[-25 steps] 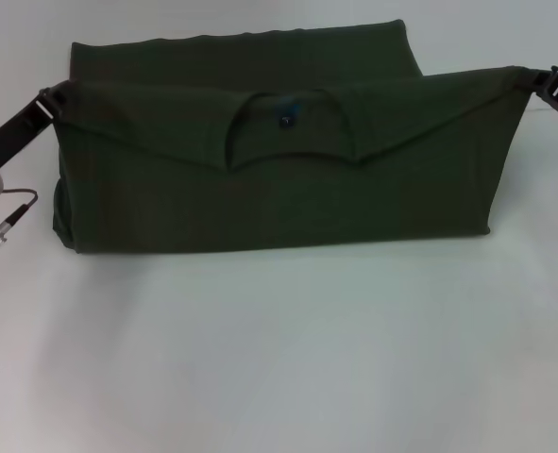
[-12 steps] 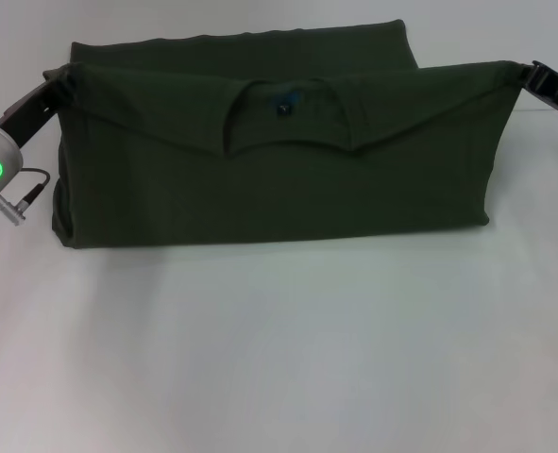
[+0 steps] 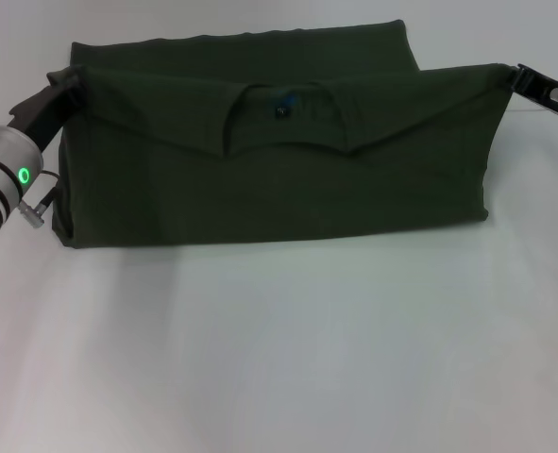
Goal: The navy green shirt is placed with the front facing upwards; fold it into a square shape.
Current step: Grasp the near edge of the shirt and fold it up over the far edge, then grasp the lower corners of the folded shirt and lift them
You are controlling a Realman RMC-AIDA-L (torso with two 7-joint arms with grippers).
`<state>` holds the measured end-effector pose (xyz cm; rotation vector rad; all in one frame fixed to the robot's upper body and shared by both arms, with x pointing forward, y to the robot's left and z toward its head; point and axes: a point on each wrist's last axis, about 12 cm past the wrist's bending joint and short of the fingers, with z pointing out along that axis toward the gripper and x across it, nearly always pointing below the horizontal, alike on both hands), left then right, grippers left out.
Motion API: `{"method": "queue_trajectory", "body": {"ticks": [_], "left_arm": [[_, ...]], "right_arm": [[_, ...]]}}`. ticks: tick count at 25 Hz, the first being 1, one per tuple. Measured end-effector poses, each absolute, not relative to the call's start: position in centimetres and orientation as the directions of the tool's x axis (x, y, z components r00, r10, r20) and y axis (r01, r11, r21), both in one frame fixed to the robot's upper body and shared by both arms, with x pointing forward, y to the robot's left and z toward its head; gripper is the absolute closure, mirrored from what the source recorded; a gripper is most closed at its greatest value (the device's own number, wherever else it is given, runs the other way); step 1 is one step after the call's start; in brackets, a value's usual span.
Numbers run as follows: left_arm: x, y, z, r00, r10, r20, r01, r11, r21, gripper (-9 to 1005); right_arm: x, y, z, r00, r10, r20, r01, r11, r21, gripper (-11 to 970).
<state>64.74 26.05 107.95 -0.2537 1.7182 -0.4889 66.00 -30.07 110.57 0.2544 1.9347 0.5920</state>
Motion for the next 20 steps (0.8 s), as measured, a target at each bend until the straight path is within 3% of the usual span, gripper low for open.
{"method": "queue_trajectory", "body": {"ticks": [8,14,20], "left_arm": [[64.70,25.34,107.95,-0.195,-0.398,-0.896,0.126,0.896,-0.425,888],[64.37,25.34,107.99,-0.160,-0.406,-0.900,0.139,0.893,-0.427,887],[64.14,25.74,107.77,-0.119,-0.435,-0.893,0.091,0.891,-0.446,785]], "right_arm": [[66.08,-29.94,110.59,-0.428,0.422,-0.799,-0.092,0.859,0.503,926],[66.09,-29.95,110.68,-0.420,0.420,-0.804,-0.099,0.860,0.501,823],[65.81,-29.86,110.43,-0.406,0.425,-0.809,-0.117,0.854,0.507,696]]}}
